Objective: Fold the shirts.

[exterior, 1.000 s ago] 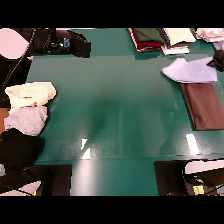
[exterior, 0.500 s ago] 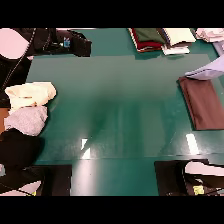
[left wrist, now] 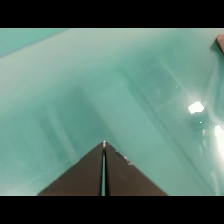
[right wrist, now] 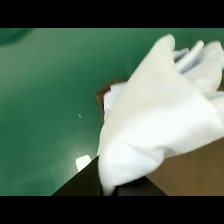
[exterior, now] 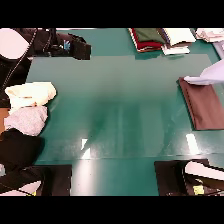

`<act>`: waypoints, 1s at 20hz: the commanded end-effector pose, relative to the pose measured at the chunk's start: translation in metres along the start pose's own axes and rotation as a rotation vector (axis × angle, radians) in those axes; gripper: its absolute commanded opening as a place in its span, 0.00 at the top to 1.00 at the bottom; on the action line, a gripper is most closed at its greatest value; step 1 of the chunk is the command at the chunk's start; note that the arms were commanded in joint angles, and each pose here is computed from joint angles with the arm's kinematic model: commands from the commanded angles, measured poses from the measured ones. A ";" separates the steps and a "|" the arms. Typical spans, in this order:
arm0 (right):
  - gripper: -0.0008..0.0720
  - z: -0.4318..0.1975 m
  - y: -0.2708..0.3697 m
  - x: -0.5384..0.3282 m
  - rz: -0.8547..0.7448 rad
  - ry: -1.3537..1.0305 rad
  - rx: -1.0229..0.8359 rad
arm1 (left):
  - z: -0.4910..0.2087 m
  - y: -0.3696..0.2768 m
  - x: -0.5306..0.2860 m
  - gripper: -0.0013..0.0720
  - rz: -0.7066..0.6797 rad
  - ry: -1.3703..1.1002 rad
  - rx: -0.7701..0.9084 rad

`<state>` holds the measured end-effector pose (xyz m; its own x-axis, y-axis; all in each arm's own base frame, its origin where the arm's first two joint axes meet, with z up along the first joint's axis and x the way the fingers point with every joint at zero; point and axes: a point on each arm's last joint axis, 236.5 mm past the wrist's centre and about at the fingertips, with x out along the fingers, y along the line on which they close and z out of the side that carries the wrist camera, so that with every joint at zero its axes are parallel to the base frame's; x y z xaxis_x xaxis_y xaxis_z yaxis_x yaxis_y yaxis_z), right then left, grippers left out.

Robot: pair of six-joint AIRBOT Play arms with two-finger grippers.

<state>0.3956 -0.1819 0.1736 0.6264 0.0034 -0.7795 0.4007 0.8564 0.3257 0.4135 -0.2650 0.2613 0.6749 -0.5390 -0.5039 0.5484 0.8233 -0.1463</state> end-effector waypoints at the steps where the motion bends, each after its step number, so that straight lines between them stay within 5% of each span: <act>1: 0.97 -0.047 -0.033 0.010 -0.098 0.129 0.030 | -0.005 0.000 0.000 0.95 0.000 0.019 0.002; 5: 0.96 -0.115 -0.088 0.012 -0.221 0.250 0.116 | -0.004 0.000 0.000 0.95 0.001 0.017 0.014; 6: 0.76 -0.130 -0.105 0.009 -0.266 0.273 0.135 | -0.004 0.000 0.000 0.95 0.001 0.017 0.015; 8: 0.02 -0.156 -0.138 0.001 -0.348 0.309 0.180 | -0.004 0.000 0.000 0.95 0.001 0.016 0.015; 13: 0.03 -0.149 -0.143 -0.024 -0.324 0.210 0.280 | -0.004 0.000 0.000 0.95 0.001 0.016 0.021; 20: 0.03 -0.077 0.061 -0.048 0.107 -0.074 -0.045 | -0.004 0.000 0.000 0.95 0.000 0.016 0.020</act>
<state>0.3062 -0.1554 0.1470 0.5990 -0.0529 -0.7990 0.4979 0.8061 0.3199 0.4117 -0.2644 0.2582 0.6673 -0.5362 -0.5169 0.5580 0.8196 -0.1298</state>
